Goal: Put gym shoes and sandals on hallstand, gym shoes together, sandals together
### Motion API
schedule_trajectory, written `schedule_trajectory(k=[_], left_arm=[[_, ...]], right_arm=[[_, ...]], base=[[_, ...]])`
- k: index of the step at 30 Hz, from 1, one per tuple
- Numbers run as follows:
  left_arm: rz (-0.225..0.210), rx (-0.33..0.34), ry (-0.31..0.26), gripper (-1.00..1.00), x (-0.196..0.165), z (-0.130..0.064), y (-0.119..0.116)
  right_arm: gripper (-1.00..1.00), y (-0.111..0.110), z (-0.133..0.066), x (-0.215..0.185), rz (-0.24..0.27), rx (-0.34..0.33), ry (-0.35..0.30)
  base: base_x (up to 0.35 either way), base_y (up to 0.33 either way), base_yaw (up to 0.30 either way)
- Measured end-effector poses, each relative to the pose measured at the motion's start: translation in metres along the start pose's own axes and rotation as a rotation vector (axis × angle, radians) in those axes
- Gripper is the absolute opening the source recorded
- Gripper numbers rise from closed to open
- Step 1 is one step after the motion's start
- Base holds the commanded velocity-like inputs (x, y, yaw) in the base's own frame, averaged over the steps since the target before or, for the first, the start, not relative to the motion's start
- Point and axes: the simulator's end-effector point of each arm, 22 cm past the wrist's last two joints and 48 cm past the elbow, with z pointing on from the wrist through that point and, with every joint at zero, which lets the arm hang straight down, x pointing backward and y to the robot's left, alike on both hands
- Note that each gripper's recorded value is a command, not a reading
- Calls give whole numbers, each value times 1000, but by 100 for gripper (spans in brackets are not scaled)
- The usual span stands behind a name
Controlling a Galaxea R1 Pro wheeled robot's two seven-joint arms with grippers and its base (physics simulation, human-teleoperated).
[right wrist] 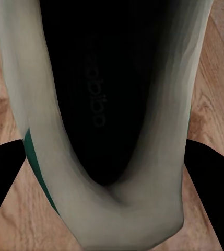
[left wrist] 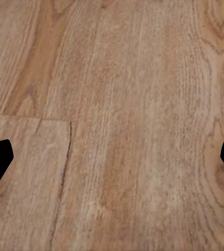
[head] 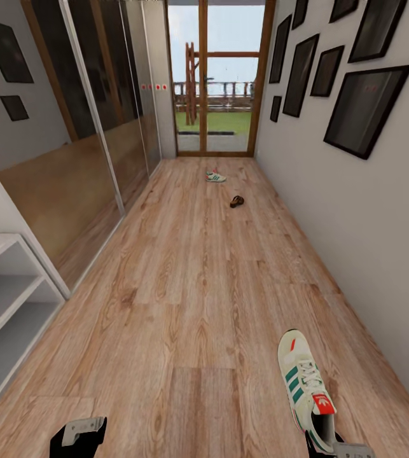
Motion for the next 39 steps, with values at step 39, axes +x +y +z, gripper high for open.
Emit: schedule_trajectory(k=[39], left_arm=[[-5,-3,-19,100,-10,-2,1]], right_arm=[[-100,1,-2,-4,2,1,-4]], base=[[-180,-130,111]])
